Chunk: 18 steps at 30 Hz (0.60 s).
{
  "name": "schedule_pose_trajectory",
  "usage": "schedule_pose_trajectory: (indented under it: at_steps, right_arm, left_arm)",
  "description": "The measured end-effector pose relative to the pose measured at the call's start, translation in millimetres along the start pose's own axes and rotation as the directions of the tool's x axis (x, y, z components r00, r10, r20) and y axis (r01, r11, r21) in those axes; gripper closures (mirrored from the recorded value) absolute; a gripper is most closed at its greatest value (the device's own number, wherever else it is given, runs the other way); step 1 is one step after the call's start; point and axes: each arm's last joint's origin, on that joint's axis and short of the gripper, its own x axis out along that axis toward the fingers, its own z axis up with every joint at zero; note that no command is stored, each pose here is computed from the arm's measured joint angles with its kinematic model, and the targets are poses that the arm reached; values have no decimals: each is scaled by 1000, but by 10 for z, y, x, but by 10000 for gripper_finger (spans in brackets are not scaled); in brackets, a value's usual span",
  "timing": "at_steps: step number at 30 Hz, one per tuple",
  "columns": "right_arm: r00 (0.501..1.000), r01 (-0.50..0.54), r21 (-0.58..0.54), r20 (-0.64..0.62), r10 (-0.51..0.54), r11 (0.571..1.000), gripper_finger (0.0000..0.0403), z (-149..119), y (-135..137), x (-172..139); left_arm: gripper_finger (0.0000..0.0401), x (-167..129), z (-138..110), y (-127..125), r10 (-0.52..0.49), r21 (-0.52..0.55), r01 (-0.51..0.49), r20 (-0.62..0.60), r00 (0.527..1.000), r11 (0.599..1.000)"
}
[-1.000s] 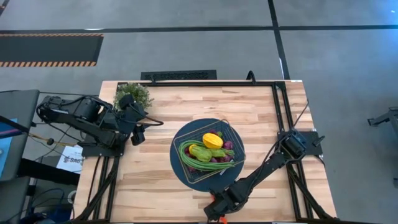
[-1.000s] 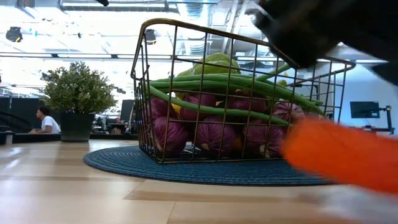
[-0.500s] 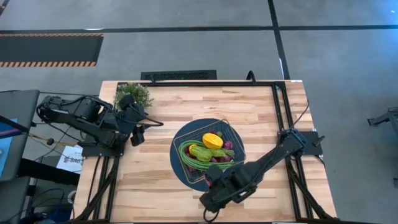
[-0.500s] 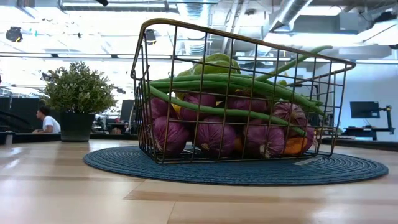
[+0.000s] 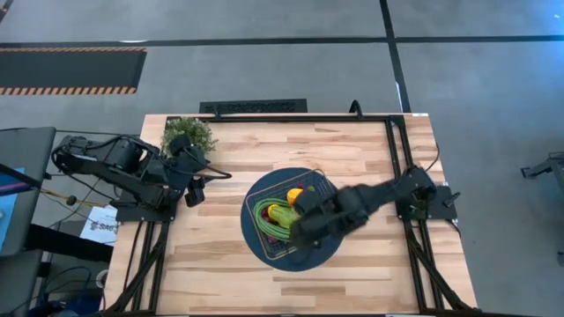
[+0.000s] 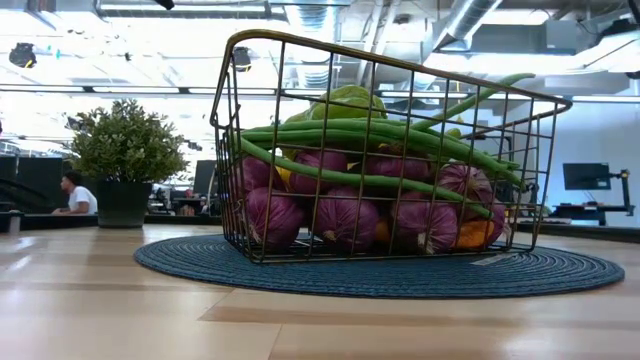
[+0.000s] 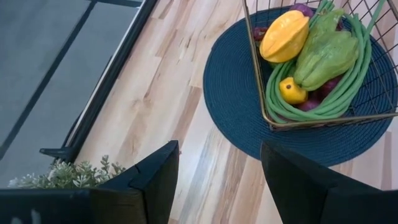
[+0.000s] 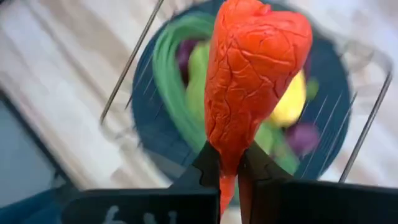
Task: Build produce basket
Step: Put the orange carrot into the gold wire basket
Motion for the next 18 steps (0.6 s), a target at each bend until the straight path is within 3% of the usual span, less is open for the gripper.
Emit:
schedule_pose_trajectory:
  at_steps: [10, 18]
  right_arm:
    - [994, 102, -122, -20, -105, 987, 384, 372, -270, 310]
    - [980, 166, -161, -82, -180, 973, 384, 348, -368, 548]
  left_arm:
    - [188, -1, 0, 0, -1, -3, 1, 0, 1000, 1000]
    - [188, -1, 0, 0, -1, -8, 1, 0, 1000, 1000]
